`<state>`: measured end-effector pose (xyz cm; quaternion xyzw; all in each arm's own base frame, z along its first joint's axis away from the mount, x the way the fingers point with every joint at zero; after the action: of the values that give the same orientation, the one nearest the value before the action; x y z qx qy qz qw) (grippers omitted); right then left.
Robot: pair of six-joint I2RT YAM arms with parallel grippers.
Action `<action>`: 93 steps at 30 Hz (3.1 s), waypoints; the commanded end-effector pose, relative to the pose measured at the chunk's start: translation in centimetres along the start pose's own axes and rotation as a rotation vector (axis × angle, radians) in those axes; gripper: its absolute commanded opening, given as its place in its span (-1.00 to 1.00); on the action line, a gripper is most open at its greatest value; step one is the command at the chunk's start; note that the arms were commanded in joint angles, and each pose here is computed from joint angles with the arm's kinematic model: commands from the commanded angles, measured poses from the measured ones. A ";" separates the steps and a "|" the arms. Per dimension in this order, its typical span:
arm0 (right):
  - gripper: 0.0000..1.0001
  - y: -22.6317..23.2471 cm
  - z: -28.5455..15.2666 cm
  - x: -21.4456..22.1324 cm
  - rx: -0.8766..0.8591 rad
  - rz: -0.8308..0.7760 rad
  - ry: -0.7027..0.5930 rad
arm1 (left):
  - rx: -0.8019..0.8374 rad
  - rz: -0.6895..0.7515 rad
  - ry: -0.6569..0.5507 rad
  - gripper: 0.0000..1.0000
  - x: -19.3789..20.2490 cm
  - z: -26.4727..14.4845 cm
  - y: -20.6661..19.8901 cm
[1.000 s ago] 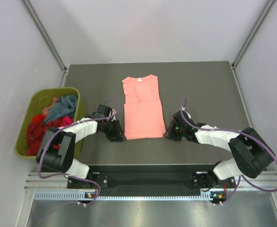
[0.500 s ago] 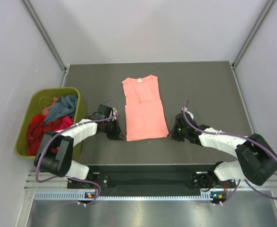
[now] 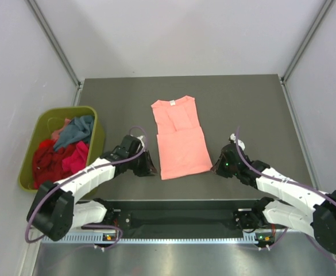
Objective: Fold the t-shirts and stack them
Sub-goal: Fold the tshirt
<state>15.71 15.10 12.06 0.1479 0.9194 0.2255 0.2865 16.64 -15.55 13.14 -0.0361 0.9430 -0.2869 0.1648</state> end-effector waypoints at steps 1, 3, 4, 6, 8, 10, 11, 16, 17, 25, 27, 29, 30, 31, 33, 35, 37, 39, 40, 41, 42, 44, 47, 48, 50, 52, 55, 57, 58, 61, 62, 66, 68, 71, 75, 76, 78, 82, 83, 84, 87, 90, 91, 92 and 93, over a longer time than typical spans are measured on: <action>-1.00 -0.9 0.4 1.2 0.047 -0.007 0.038 | 0.149 -0.042 0.012 -0.45 0.3 1.7 -1.2; -1.00 -1.1 0.6 1.6 0.055 -0.007 0.046 | 0.141 -0.039 0.044 -0.36 0.9 2.6 -1.4; -1.00 -1.4 0.7 1.9 0.057 -0.005 0.051 | 0.132 -0.035 0.047 -0.34 1.0 2.9 -1.4; -1.00 -1.4 0.8 2.1 0.045 0.001 0.047 | 0.101 -0.035 0.048 -0.29 1.2 3.6 -1.3; -1.00 -1.6 0.9 2.5 0.039 0.004 0.049 | 0.098 -0.035 0.053 -0.27 1.4 4.0 -1.2; -1.00 -1.9 0.9 2.8 0.039 0.006 0.053 | 0.066 -0.039 0.068 -0.25 1.8 4.4 -0.7; -1.00 -2.0 1.0 3.0 0.042 0.004 0.057 | 0.049 -0.042 0.072 -0.26 1.8 4.5 -0.5; -1.00 -2.1 1.0 3.0 0.047 -0.007 0.057 | -0.016 -0.059 0.085 -0.35 2.4 5.1 0.5; -1.00 -2.1 1.0 2.9 0.048 -0.008 0.055 | -0.020 -0.067 0.095 -0.36 2.5 5.0 0.5; -1.00 -2.3 1.0 3.1 0.056 -0.008 0.053 | -0.022 -0.062 0.117 -0.32 2.8 4.7 -0.1; -1.00 -2.5 1.0 3.2 0.058 -0.007 0.056 | -0.013 -0.058 0.110 -0.28 2.7 4.7 -0.3; -1.00 -2.5 1.1 3.2 0.060 -0.007 0.056 | -0.007 -0.056 0.107 -0.28 2.7 4.7 -0.4; -1.00 -2.6 1.1 3.2 0.063 -0.007 0.054 | -0.009 -0.058 0.108 -0.28 2.7 4.8 -0.3; -1.00 -2.6 1.0 3.2 0.061 -0.007 0.053 | -0.007 -0.055 0.112 -0.28 2.7 4.8 -0.3; -1.00 -2.6 1.0 3.2 0.062 -0.007 0.053 | -0.006 -0.057 0.125 -0.37 2.9 5.0 -0.3; -1.00 -2.5 0.9 3.1 0.060 -0.002 0.050 | 0.010 -0.056 0.135 -0.67 3.1 5.1 -0.5; -1.00 -2.6 0.7 3.0 0.076 -0.003 0.037 | 0.015 -0.065 0.156 -1.00 3.3 4.8 -0.7; -1.00 -2.4 0.0 2.8 0.093 -0.019 0.034 | -0.003 -0.047 0.124 -1.00 3.0 4.1 -1.5; -1.00 -2.2 -0.4 2.5 0.091 -0.022 0.005 | -0.016 -0.031 0.112 -1.00 3.0 3.7 -1.7; -1.00 -2.0 -0.9 2.2 0.090 -0.018 -0.007 | -0.035 -0.014 0.115 -1.00 3.4 2.7 -2.1; -1.00 -1.9 -1.3 2.1 0.087 -0.016 -0.017 | -0.038 0.000 0.100 -1.00 3.3 2.2 -2.5; -1.00 -1.5 -2.4 1.9 0.064 -0.011 -0.038 | -0.033 0.025 0.048 -1.00 2.9 0.7 -3.7; -1.00 -1.0 -3.7 1.8 0.019 0.000 -0.054 | -0.032 0.047 0.020 -1.00 2.9 -1.0 -4.9; -1.00 -0.9 -4.0 1.9 0.010 0.002 -0.058 | -0.042 0.051 0.028 -1.00 3.2 -1.3 -5.0; -1.00 -0.7 -4.8 1.9 -0.018 0.011 -0.067 | -0.035 0.059 0.024 -1.00 3.4 -1.9 -5.5; -1.00 -0.4 -5.6 1.8 -0.050 0.014 -0.081 | -0.035 0.057 0.025 -1.00 3.7 -2.3 -5.8; -1.00 -0.2 -6.7 1.2 -0.078 0.010 -0.120 | -0.017 0.065 0.012 -1.00 3.6 -2.8 -6.3; -1.00 0.5 -7.5 0.3 -0.103 -0.001 -0.160 | -0.016 0.072 -0.016 -1.00 2.8 -3.2 -6.9; -1.00 0.5 -7.7 -0.1 -0.096 -0.023 -0.189 | -0.034 0.083 -0.019 -1.00 2.6 -3.2 -7.0; -1.00 1.6 -8.6 -1.8 -0.068 -0.075 -0.252 | -0.058 0.103 -0.080 -1.00 1.0 -3.5 -8.0; -1.00 2.4 -9.5 -2.8 -0.081 -0.080 -0.282 | -0.072 0.094 -0.095 -1.00 0.3 -3.6 -7.9; -1.00 4.4 -10.1 -5.6 -0.036 -0.160 -0.363 | -0.065 0.111 -0.144 -1.00 -3.4 -4.4 -9.1; -1.00 6.0 -9.9 -7.5 -0.025 -0.224 -0.389 | -0.080 0.086 -0.146 -1.00 -5.3 -4.0 -8.6; -1.00 7.6 -8.4 -10.5 -0.016 -0.273 -0.397 | -0.067 0.075 -0.163 -1.00 -8.2 -3.8 -8.5; -1.00 9.2 -6.2 -13.9 -0.059 -0.299 -0.380 | -0.038 0.081 -0.193 -1.00 -12.5 -3.3 -8.7; -1.00 9.2 -4.8 -14.5 -0.043 -0.313 -0.356 | -0.053 0.090 -0.182 -1.00 -13.4 -2.4 -8.4; -1.00 10.1 -4.5 -16.7 -0.059 -0.310 -0.391 | -0.055 0.098 -0.222 -1.00 -16.0 -2.8 -8.4; -1.00 11.7 -1.0 -19.4 -0.088 -0.357 -0.334 | -0.077 0.046 -0.224 -1.00 -20.3 -1.3 -6.7; -1.00 12.6 -1.1 -20.6 -0.103 -0.364 -0.353 | -0.079 0.044 -0.227 -1.00 -21.1 -1.2 -6.5; -1.00 12.9 -0.6 -21.1 -0.110 -0.371 -0.354 | -0.070 0.048 -0.251 -1.00 -22.3 -1.4 -6.8; -1.00 13.5 2.1 -22.7 -0.117 -0.393 -0.332 | -0.071 0.048 -0.249 -1.00 -24.9 -0.1 -6.0; -1.00 14.3 4.9 -24.1 -0.157 -0.421 -0.297 | -0.071 0.055 -0.251 -1.00 -27.2 1.6 -4.9; -1.00 14.6 6.5 -24.6 -0.164 -0.433 -0.282 | -0.073 0.050 -0.235 -1.00 -27.7 2.8 -4.1; -1.00 14.6 7.3 -24.9 -0.165 -0.433 -0.274 | -0.067 0.050 -0.240 -1.00 -28.2 3.3 -3.8; -1.00 14.5 8.0 -25.4 -0.165 -0.431 -0.270 | -0.053 0.057 -0.261 -1.00 -29.1 3.6 -3.8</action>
<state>39.78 19.46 23.90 -0.0194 0.8832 0.1850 0.4306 42.92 -15.89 20.30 -0.0755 0.9337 -0.2313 0.2627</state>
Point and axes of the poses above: each gripper's point midway between its finger pads, its own z axis out along the fingers, its own y axis along the line the jaws close on, x = y × z, the point moved 8 cm from there along -z, back along the fingers, and after that the axes turned 1 degree about z, right-handed, at the moved point
